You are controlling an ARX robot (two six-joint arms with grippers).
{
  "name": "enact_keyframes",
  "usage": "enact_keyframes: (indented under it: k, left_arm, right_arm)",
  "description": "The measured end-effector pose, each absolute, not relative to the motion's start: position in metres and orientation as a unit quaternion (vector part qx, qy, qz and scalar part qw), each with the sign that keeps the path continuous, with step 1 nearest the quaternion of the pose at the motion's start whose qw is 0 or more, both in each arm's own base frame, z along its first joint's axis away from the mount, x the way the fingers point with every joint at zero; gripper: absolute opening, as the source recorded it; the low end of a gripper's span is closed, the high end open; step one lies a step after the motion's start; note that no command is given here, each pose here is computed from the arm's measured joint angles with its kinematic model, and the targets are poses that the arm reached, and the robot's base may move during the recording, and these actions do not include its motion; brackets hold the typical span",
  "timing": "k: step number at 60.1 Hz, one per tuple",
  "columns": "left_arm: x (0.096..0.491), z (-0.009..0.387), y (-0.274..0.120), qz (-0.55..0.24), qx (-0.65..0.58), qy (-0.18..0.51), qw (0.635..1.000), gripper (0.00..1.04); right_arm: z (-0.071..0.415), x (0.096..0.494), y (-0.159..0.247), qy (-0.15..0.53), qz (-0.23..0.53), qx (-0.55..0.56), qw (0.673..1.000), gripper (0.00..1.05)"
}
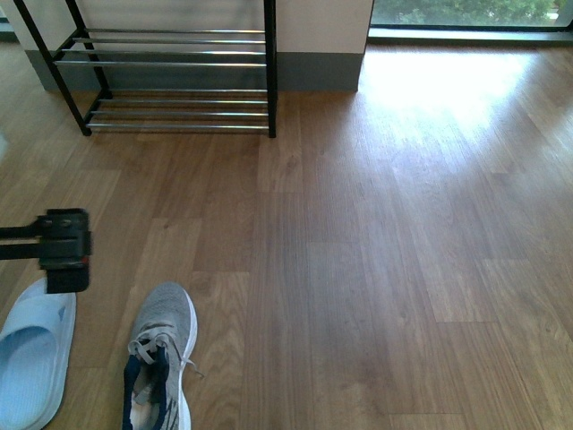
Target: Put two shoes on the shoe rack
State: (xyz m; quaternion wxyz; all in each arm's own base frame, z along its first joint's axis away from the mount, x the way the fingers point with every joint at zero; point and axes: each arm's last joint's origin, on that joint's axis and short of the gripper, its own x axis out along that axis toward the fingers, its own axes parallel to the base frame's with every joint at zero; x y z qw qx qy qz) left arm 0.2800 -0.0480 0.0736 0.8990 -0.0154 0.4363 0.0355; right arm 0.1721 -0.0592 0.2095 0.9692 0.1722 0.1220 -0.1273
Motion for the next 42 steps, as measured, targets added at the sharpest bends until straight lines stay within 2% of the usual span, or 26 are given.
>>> enact_keyframes:
  k: [10,20,34,42]
  left_arm:
    - [0.307,0.039,-0.086,0.025,-0.067,0.508,0.858,0.95]
    - [0.3,-0.004,-0.112,0.07,-0.043,0.563,0.822,0.95]
    - [0.284,-0.053,-0.117,0.142,0.027,0.592,0.793,0.95]
    - [0.278,-0.072,-0.118,0.143,0.051,0.601,0.785,0.95]
  right_arm:
    - [0.21,0.172,-0.059,0.122,-0.127,0.172,0.969,0.01]
    - [0.21,0.172,-0.059,0.122,-0.127,0.172,0.969,0.01]
    - [0.21,0.172,-0.059,0.122,-0.127,0.172,0.969,0.01]
    - [0.21,0.172,-0.059,0.122,-0.127,0.172,0.969,0.01]
